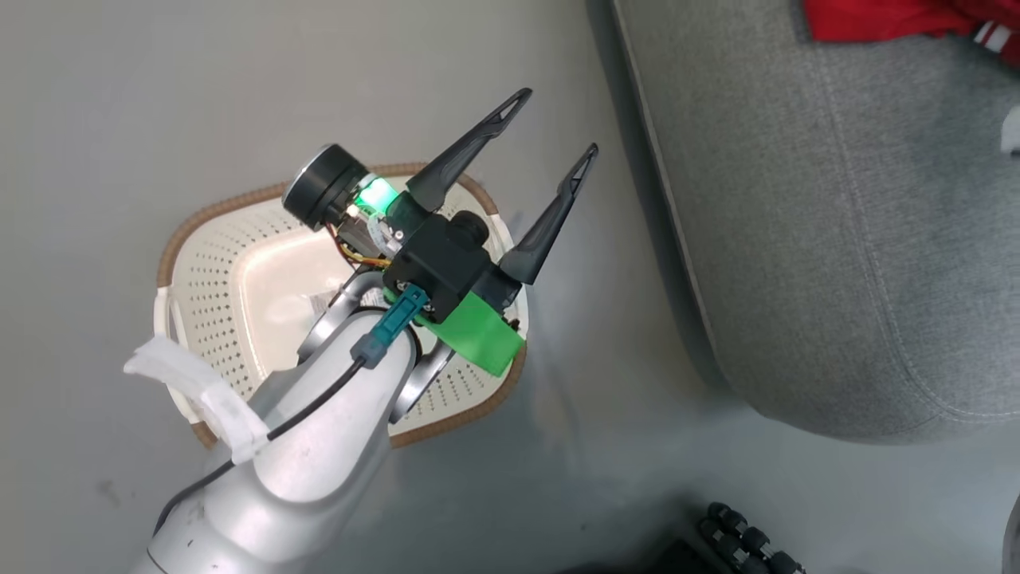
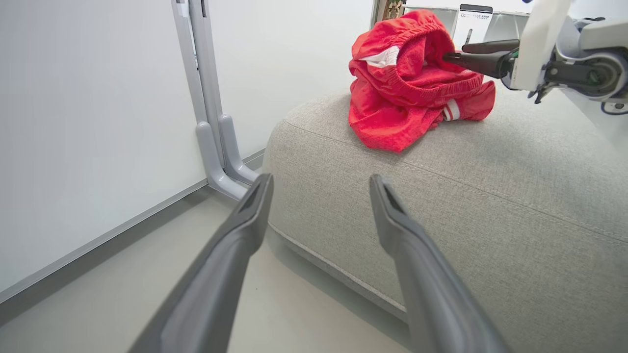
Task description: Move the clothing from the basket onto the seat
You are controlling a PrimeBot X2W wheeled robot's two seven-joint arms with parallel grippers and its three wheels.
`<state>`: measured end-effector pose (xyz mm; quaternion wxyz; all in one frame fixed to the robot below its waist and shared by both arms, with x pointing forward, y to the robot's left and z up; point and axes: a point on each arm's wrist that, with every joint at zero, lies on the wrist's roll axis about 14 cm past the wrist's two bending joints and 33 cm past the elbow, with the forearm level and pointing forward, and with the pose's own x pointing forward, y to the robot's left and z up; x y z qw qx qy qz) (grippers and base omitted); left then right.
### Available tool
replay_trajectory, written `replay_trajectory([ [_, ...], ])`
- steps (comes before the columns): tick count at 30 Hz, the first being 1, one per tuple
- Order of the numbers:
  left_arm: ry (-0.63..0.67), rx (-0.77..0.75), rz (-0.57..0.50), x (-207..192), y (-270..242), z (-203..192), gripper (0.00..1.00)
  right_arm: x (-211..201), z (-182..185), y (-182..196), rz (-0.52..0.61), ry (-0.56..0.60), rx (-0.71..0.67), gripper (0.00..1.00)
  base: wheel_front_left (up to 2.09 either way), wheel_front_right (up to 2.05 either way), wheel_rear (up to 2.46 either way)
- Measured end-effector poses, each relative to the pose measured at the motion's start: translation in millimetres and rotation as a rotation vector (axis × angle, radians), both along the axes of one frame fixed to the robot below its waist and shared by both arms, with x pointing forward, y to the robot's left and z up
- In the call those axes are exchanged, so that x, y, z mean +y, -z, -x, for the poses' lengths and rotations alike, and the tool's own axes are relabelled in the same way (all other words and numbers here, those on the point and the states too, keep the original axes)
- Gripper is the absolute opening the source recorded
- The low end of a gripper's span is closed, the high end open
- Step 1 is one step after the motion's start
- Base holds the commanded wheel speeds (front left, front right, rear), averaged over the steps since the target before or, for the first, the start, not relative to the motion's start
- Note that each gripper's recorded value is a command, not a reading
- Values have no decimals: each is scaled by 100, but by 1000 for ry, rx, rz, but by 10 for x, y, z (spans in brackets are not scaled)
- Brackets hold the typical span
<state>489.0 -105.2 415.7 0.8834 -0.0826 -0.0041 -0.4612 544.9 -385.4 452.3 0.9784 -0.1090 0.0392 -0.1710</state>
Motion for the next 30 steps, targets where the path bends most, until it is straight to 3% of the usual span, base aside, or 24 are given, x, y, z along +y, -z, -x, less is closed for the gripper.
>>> replay_trajectory([
  [8, -61, -9, 2, 148, -274, 109, 100, 169, 411, -126, -11, -37, -9, 100, 0, 0, 0],
  [15, -189, 11, 1, 474, -448, 191, 100, 492, 665, -364, -54, -104, -82, 100, 0, 0, 0],
  [30, -574, -5, -6, 1673, -774, 301, 100, 1579, 809, -686, -208, -329, -219, 100, 0, 0, 0],
])
